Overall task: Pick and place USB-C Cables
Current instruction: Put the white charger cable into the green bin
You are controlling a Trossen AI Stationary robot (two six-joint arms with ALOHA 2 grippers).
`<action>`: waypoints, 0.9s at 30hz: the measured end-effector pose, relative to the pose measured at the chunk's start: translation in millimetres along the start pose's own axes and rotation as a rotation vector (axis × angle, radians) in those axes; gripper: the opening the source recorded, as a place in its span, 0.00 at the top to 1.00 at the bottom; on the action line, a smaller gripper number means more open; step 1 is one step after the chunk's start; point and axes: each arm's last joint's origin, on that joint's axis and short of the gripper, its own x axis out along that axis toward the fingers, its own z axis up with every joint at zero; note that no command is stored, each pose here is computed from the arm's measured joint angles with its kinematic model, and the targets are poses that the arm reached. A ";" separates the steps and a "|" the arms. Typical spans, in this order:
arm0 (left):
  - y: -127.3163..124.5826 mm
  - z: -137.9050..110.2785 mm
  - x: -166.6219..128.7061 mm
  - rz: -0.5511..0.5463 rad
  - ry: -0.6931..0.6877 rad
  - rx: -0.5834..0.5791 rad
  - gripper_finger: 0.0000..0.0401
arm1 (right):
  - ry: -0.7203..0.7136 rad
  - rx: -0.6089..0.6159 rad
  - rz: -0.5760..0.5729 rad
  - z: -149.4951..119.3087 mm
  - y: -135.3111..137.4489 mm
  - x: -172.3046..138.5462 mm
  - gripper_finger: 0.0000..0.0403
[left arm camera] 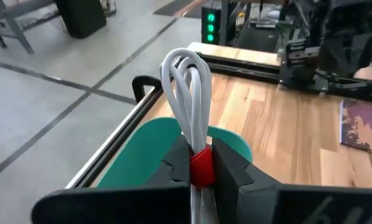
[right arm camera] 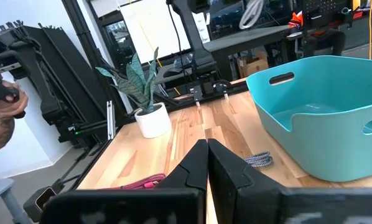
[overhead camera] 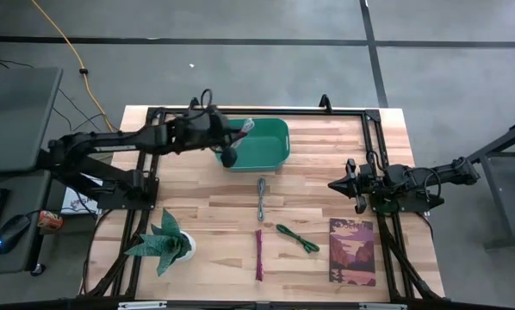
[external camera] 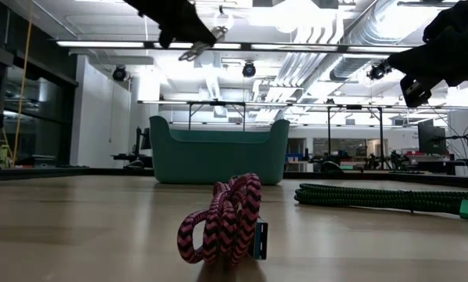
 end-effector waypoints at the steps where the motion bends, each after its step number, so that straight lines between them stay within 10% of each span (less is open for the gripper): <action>1: 0.9 0.8 3.6 -0.001 0.008 -0.001 0.99 | 0.000 0.000 0.000 -0.1 0.0 0.0 1.00; 27: 7.9 -118.1 143.1 0.102 0.514 -0.021 0.99 | 0.000 0.000 0.000 0.0 0.0 0.0 1.00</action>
